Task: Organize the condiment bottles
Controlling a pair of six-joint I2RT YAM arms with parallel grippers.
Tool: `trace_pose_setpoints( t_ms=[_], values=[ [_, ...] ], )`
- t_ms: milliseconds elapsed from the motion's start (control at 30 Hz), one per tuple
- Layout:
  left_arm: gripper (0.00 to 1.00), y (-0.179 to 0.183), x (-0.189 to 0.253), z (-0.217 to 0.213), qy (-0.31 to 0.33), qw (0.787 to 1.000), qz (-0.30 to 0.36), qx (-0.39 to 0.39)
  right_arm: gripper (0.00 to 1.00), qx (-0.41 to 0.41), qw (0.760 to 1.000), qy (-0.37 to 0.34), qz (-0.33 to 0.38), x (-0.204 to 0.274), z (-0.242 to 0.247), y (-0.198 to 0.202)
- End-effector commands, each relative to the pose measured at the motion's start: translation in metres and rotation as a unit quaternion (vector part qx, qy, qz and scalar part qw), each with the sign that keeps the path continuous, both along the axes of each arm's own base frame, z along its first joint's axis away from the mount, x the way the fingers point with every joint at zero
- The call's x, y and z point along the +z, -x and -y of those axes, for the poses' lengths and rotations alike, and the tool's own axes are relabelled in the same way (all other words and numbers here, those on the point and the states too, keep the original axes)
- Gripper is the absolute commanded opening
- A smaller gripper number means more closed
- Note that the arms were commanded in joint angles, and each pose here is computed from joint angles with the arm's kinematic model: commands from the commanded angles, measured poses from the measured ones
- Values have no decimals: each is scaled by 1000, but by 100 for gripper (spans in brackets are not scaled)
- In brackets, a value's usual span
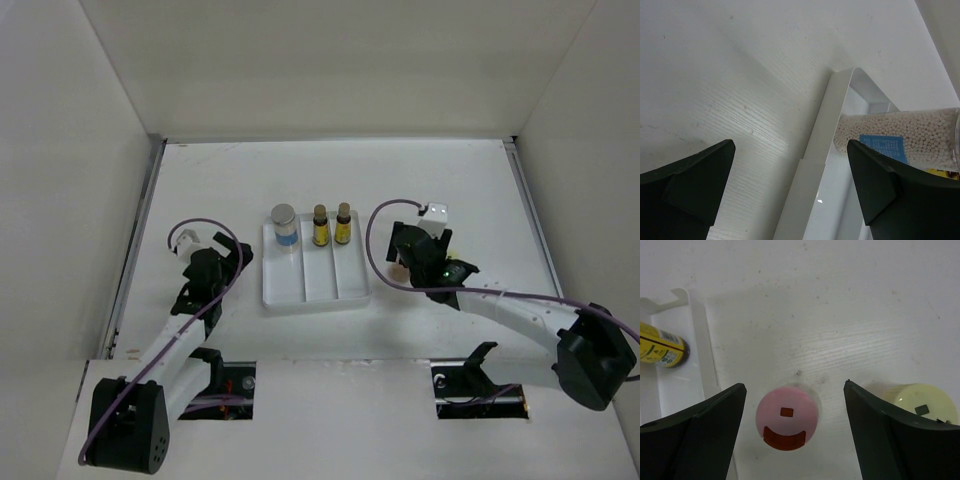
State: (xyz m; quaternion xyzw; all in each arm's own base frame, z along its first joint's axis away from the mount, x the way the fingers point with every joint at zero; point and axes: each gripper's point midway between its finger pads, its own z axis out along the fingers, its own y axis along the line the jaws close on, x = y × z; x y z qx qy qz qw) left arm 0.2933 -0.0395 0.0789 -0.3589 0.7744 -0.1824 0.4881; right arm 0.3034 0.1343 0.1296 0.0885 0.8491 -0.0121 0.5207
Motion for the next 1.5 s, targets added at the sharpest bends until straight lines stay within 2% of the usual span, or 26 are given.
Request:
trace_pose_setpoints(
  t_ms=[0,100,267,433,500,667,800,933,1067,1167,1233,1333,1467],
  values=[
    [100,-10,17,2,4,1000,29,2,85,-12,1000,-12,-14,-10,1,4],
    [100,-12,15,4,4,1000,27,-1,65,3,999,-26,-31,-20,-9,4],
    [100,-14,18,5,5,1000,31,-1,41,8,999,-35,-19,-7,-16,-1],
    [100,-14,24,3,7,999,37,3,38,51,996,-34,70,58,-52,4],
    [100,-15,27,-1,10,999,43,13,38,104,989,-53,93,81,-88,10],
    [100,-17,17,-6,27,999,23,27,38,245,959,-102,99,106,-206,34],
    [100,-13,12,-11,36,998,17,38,38,304,942,-102,101,103,-273,45],
    [100,-8,10,-18,33,998,16,47,39,339,934,-85,79,78,-318,50],
    [100,-6,9,-22,29,998,17,50,40,338,937,-65,62,52,-329,51],
    [100,-6,7,-22,28,998,13,47,45,335,939,-58,49,38,-328,52],
    [100,-6,6,-22,28,998,13,47,52,331,941,-53,43,32,-325,52],
    [100,-5,5,-21,28,999,11,44,72,328,942,-53,43,36,-317,55],
    [100,-5,6,-20,28,999,14,42,83,303,947,-82,68,69,-280,57]
  ],
)
